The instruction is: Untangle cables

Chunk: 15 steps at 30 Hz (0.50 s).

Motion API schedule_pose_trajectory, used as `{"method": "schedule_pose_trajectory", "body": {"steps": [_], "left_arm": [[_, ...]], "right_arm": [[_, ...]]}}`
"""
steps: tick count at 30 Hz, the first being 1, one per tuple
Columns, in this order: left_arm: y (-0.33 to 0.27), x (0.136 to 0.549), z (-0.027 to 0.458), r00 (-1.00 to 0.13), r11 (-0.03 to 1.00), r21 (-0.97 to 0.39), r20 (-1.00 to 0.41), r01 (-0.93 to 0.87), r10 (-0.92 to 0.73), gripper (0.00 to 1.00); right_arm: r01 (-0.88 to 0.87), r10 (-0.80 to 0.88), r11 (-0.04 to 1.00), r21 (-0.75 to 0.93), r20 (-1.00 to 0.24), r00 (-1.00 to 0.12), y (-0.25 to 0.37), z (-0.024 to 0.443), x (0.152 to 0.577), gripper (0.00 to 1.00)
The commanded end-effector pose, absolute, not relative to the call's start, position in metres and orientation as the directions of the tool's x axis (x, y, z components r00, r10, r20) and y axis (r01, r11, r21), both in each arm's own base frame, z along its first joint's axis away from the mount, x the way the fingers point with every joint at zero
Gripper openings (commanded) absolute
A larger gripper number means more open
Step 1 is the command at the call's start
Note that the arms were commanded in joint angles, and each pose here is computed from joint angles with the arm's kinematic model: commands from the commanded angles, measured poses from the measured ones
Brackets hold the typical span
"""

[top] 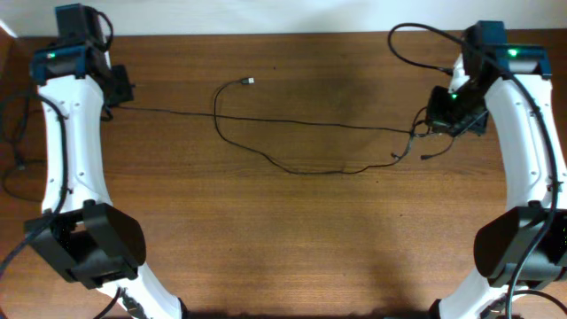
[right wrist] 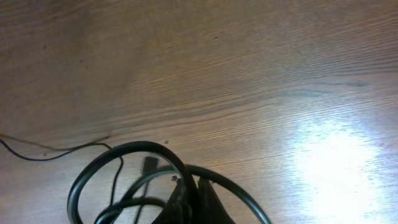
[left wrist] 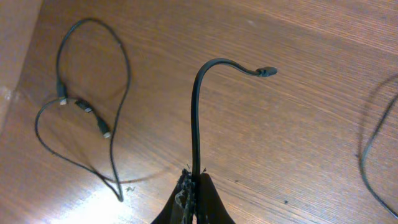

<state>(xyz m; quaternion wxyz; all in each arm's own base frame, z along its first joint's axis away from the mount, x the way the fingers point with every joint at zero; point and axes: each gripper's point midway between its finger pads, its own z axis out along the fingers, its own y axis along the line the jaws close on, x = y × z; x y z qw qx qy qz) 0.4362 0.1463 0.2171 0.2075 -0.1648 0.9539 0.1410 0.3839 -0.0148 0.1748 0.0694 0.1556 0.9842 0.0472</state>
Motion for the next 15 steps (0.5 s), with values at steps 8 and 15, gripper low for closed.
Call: {"method": "schedule_pose_trajectory", "body": {"steps": [8,15], "left_arm": [[0.152,0.433,0.223,-0.826,0.922,0.024,-0.453,-0.387,-0.335,0.0],[0.05,0.436,0.218,-0.91,0.969,-0.22,-0.37,-0.107,-0.185,0.0]], "right_arm": [[0.169,0.212,0.942,0.29,-0.126,-0.969,-0.006,0.182,0.387,0.04],[0.046,0.086,0.955,0.292,-0.127,-0.988,0.044,0.182,0.385,0.04]]}}
